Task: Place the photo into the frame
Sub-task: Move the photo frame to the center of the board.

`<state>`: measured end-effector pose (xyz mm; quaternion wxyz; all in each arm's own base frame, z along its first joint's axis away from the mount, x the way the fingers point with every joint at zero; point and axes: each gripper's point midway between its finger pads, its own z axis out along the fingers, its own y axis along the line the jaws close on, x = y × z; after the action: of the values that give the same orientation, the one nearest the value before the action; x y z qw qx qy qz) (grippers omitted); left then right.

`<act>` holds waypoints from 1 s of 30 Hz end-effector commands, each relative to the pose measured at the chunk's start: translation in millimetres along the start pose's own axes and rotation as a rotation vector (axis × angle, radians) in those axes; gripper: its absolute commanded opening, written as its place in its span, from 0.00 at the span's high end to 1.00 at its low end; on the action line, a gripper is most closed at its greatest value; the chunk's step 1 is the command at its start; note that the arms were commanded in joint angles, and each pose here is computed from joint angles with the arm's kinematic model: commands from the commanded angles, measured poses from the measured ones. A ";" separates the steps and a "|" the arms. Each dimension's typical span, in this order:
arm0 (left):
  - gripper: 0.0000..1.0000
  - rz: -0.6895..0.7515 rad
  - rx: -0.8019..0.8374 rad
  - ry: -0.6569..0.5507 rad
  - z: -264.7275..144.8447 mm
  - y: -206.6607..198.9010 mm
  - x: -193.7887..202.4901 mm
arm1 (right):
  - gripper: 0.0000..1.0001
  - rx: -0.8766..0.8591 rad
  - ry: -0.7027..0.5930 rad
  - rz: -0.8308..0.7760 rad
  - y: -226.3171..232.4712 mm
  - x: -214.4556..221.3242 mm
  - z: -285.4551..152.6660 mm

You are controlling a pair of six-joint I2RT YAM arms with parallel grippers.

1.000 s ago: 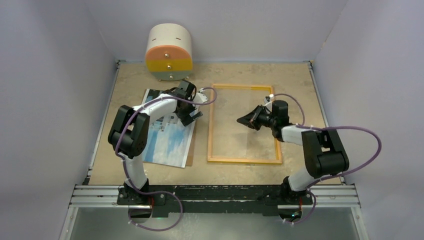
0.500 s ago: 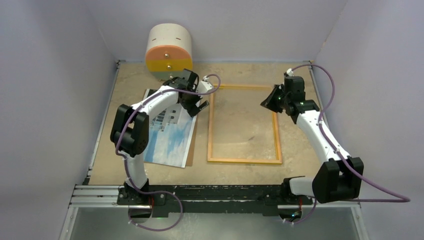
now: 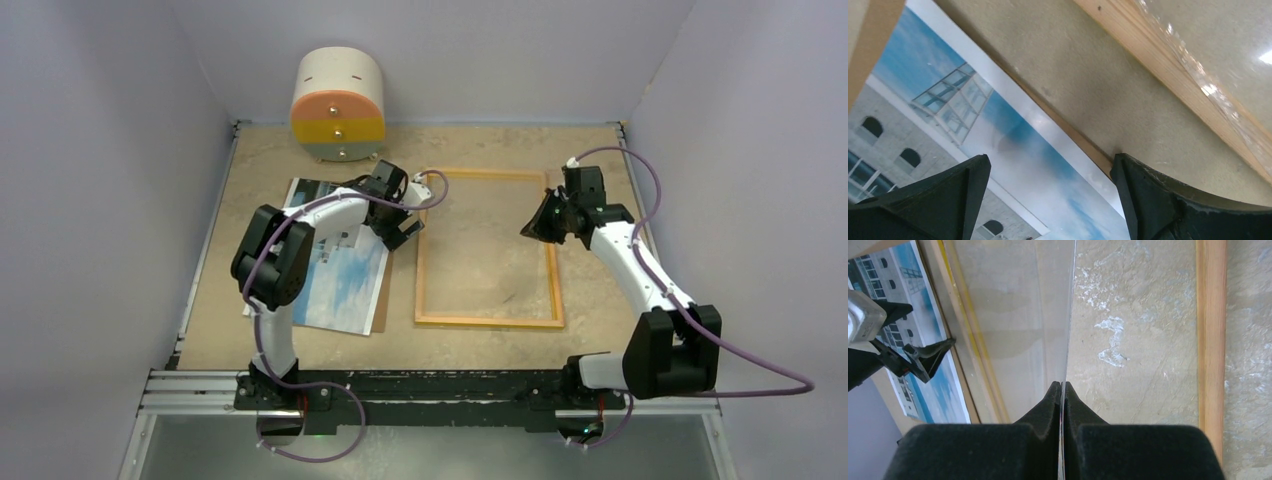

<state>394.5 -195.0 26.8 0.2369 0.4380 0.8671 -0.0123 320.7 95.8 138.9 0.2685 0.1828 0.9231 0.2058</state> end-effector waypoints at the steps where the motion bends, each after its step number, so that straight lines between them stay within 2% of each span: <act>1: 0.00 0.056 -0.136 0.097 8.7 18.0 33.2 | 1.00 -0.012 0.028 -0.005 -1.7 10.9 -4.6; 6: 0.00 0.124 -0.204 0.185 -5.2 24.9 71.4 | 1.00 0.017 0.006 -0.016 -7.5 9.4 -8.8; 9: 0.00 0.121 -0.225 0.182 -14.4 29.3 70.2 | 1.00 0.031 -0.004 -0.023 -10.4 7.5 -12.2; 12: 0.00 0.068 -0.196 0.105 -24.1 31.7 35.9 | 1.00 0.039 -0.008 -0.023 -13.2 5.5 -14.3; 20: 0.00 -0.089 0.128 -0.116 -34.1 -14.6 -69.7 | 1.00 0.058 -0.033 -0.012 -21.1 -0.8 -26.3; 25: 0.00 -0.143 0.220 -0.142 -21.6 -28.7 -94.2 | 1.00 0.034 -0.002 -0.005 -20.6 8.6 -24.2; 30: 0.00 -0.174 0.273 -0.126 -5.8 -41.9 -92.4 | 1.00 0.014 0.021 0.008 -20.9 17.8 -20.7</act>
<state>422.1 -275.4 73.7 0.2626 0.4052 0.8656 -0.1330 300.8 77.1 140.6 0.2673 0.1940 0.9240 0.1926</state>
